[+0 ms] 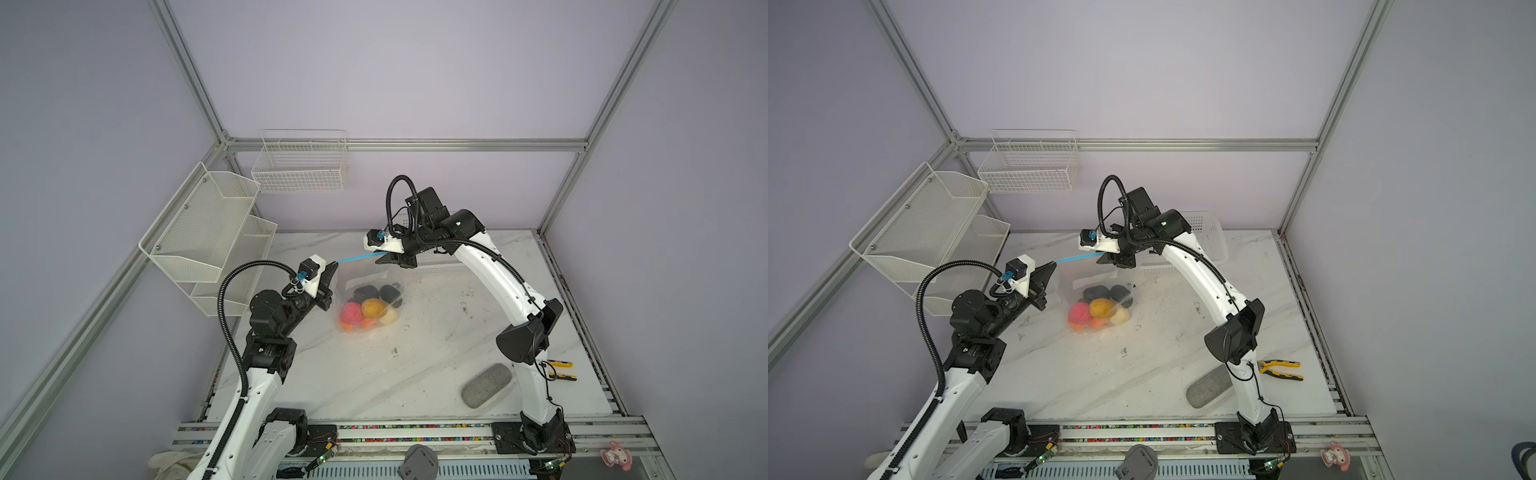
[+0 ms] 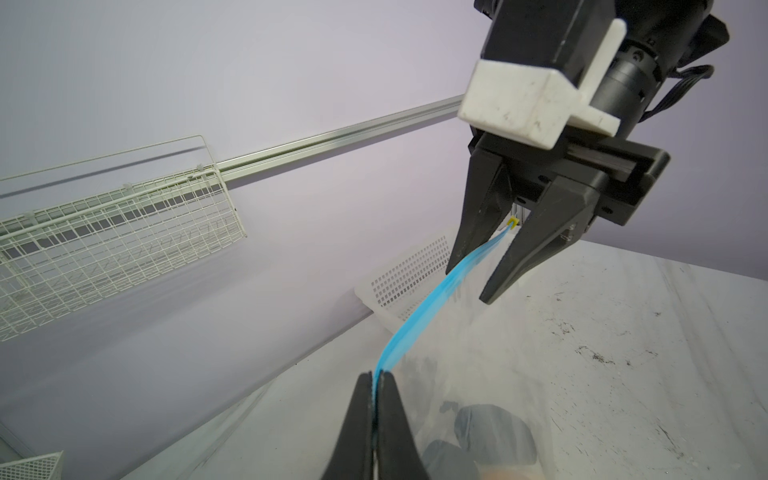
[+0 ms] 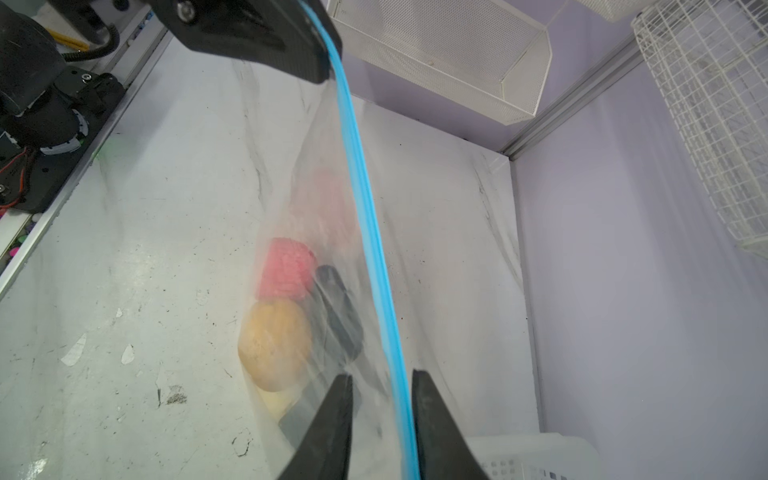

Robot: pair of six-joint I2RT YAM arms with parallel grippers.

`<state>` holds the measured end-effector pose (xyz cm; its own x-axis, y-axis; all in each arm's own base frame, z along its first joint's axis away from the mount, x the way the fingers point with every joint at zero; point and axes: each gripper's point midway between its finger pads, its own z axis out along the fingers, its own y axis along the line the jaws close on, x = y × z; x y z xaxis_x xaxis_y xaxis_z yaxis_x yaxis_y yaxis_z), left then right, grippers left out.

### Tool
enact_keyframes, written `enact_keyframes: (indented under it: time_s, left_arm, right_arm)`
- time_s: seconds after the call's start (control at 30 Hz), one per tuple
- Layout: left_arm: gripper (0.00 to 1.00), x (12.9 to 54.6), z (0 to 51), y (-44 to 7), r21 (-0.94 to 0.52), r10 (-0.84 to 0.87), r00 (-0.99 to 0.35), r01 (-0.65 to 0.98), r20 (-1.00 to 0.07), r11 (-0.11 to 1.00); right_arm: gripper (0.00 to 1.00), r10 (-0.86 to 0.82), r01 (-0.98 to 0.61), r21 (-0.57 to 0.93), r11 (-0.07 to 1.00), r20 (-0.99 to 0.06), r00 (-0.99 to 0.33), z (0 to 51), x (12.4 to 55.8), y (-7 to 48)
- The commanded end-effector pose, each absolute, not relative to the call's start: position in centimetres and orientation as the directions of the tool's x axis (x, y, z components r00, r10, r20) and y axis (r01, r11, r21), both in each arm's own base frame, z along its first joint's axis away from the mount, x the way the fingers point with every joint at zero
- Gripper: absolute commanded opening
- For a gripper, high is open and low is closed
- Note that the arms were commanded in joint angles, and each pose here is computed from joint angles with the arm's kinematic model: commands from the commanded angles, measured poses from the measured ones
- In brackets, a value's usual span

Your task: Place the food in the zip-top bag and seal the zipper

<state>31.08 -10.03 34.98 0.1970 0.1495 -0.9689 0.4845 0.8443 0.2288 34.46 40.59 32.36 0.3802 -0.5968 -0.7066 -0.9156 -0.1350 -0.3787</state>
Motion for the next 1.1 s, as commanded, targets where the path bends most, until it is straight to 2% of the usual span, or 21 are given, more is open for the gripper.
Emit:
enact_keyframes:
  time_s: [0.0, 0.17, 0.4, 0.43, 0.47, 0.5, 0.6, 0.67, 0.83, 0.97, 1.07]
  left_arm:
    - [0.00, 30.2, 38.5, -10.0, 0.273, 0.135, 0.309, 0.461, -0.941, 0.844]
    - [0.00, 30.2, 38.5, -10.1, 0.270, 0.131, 0.307, 0.468, -0.943, 0.841]
    - [0.00, 30.2, 38.7, -10.2, 0.267, 0.126, 0.308, 0.476, -0.943, 0.838]
    - [0.08, 30.3, 38.7, -10.1, 0.256, 0.118, 0.301, 0.472, -0.946, 0.844]
    - [0.31, 30.5, 38.5, -9.9, 0.236, 0.106, 0.289, 0.465, -0.951, 0.853]
    - [0.48, 30.7, 38.5, -9.5, 0.205, 0.083, 0.276, 0.450, -0.958, 0.869]
    - [0.86, 30.9, 38.5, -9.2, 0.145, 0.030, 0.254, 0.448, -0.967, 0.882]
    - [1.00, 30.8, 38.8, -8.9, 0.111, -0.001, 0.248, 0.437, -0.969, 0.892]
    - [1.00, 30.0, 39.4, -7.3, -0.015, -0.109, 0.229, 0.380, -0.967, 0.925]
    - [1.00, 29.7, 39.3, -5.5, -0.171, -0.233, 0.178, 0.307, -0.956, 0.936]
    - [1.00, 29.8, 38.7, -4.1, -0.290, -0.324, 0.122, 0.237, -0.938, 0.927]
  right_arm:
    - [0.20, -0.595, -0.915, -0.380, -0.137, -0.707, 0.383, 33.2, 33.7, 40.2]
    - [0.06, -0.602, -0.915, -0.383, -0.124, -0.705, 0.376, 33.4, 33.8, 40.1]
    - [0.00, -0.629, -0.933, -0.357, -0.046, -0.716, 0.304, 33.4, 34.2, 39.6]
    - [0.00, -0.622, -0.930, -0.367, -0.020, -0.724, 0.299, 33.7, 34.7, 39.8]
    - [0.00, -0.622, -0.933, -0.359, 0.008, -0.733, 0.276, 33.8, 34.8, 39.7]
    - [0.00, -0.621, -0.935, -0.353, 0.037, -0.741, 0.255, 34.0, 34.9, 39.6]
    - [0.00, -0.603, -0.946, -0.294, 0.139, -0.783, 0.155, 34.8, 35.1, 39.4]
    - [0.00, -0.606, -0.949, -0.261, 0.176, -0.789, 0.104, 34.7, 35.0, 39.2]
    - [0.00, -0.563, -0.939, -0.153, 0.307, -0.825, -0.050, 34.5, 34.3, 40.1]
    - [0.00, -0.438, -0.857, 0.017, 0.515, -0.854, -0.280, 34.6, 34.6, 39.9]
    - [0.00, -0.298, -0.734, 0.194, 0.651, -0.824, -0.483, 34.4, 34.9, 39.2]
